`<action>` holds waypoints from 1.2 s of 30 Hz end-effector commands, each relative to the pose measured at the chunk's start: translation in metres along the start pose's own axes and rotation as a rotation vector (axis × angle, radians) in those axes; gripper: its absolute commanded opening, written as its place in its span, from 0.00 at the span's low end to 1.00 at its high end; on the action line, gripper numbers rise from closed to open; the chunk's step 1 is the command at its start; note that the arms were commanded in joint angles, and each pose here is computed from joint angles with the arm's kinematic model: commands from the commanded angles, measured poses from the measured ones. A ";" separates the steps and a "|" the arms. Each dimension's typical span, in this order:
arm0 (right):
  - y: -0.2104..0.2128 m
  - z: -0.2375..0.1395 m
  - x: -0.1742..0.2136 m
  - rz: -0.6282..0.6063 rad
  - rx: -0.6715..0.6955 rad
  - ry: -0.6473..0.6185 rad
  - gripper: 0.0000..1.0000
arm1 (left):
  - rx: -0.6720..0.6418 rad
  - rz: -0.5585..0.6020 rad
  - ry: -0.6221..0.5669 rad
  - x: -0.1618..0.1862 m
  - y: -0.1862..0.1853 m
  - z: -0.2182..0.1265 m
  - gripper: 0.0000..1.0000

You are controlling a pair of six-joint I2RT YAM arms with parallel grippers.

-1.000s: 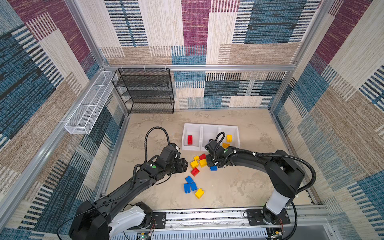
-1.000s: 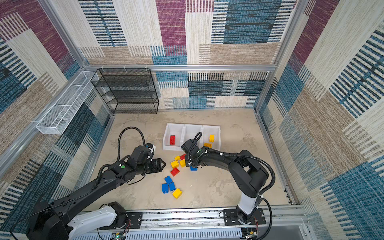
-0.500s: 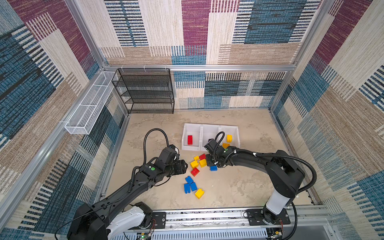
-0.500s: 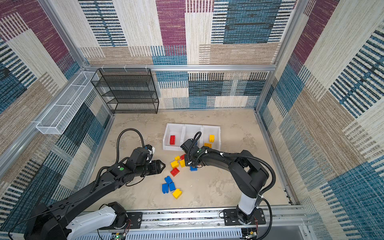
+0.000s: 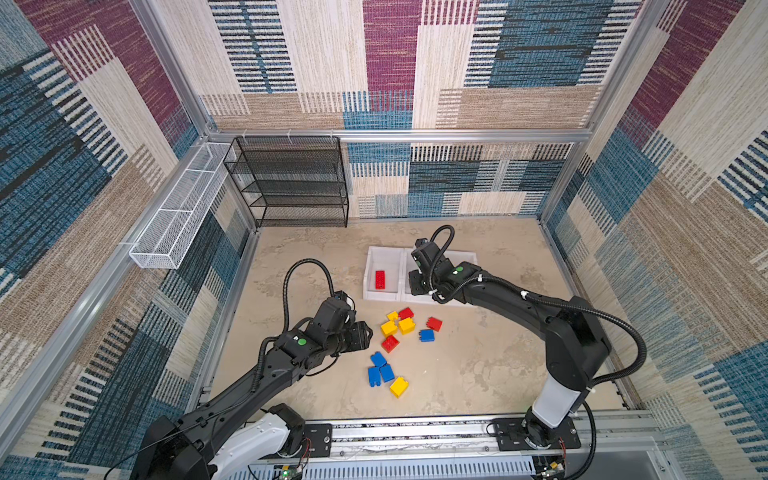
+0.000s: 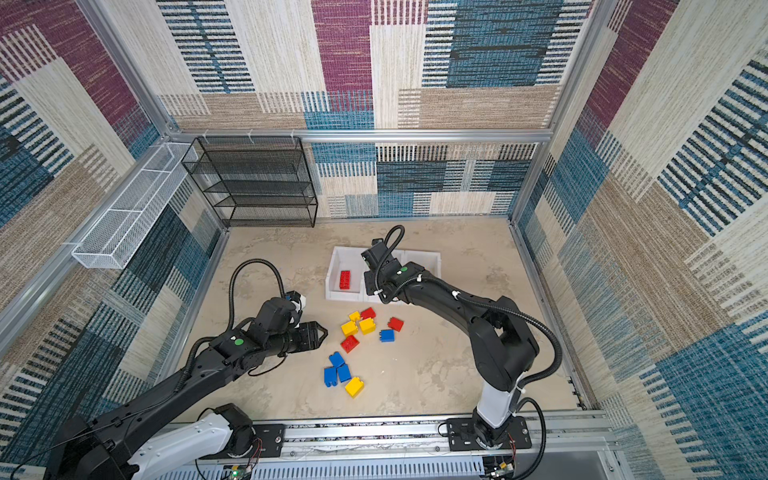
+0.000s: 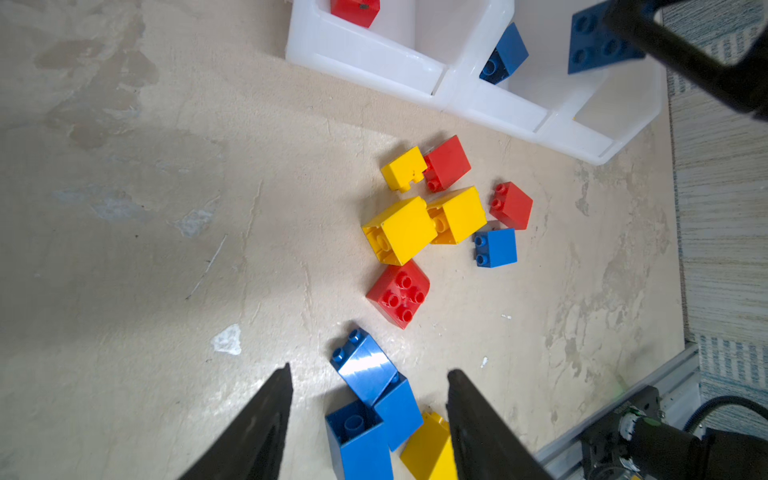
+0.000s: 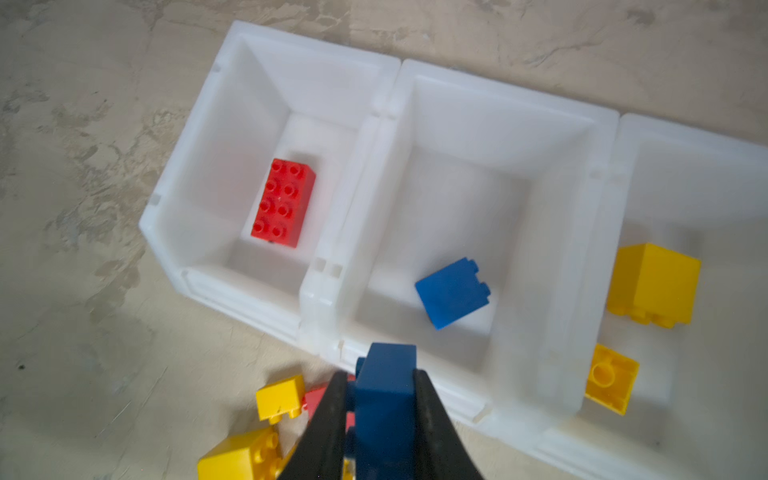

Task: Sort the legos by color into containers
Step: 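Carry the blue brick with the right gripper into the middle compartment, then grasp a blue brick nearest the robot with the left gripper while the right arm withdraws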

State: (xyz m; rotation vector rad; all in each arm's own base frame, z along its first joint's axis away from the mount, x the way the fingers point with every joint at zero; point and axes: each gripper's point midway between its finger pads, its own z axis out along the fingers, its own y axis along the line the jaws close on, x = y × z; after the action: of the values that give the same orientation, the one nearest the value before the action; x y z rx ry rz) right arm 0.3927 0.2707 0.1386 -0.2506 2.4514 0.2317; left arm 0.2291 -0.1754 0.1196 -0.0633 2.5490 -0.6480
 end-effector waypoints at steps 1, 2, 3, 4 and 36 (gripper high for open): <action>-0.002 0.015 -0.007 -0.045 0.005 0.015 0.27 | -0.011 -0.023 0.009 0.004 0.004 -0.001 0.63; -0.001 0.020 -0.010 -0.049 0.001 0.017 0.27 | -0.013 -0.025 0.013 0.006 0.005 -0.001 0.63; 0.001 0.024 -0.014 -0.052 -0.002 0.016 0.27 | -0.013 -0.027 0.017 0.007 0.006 -0.001 0.63; 0.001 0.028 -0.015 -0.053 -0.003 0.019 0.28 | -0.012 -0.029 0.019 0.008 0.006 -0.002 0.63; -0.019 -0.027 0.025 0.057 -0.052 0.010 0.65 | -0.028 -0.059 0.298 0.099 0.018 -0.002 0.65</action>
State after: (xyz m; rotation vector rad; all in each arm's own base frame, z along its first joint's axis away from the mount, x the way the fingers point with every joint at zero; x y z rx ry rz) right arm 0.3626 0.2438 0.1337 -0.2416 2.4959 0.2862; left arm 0.1536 -0.1732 0.0737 0.0076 2.7985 -0.6802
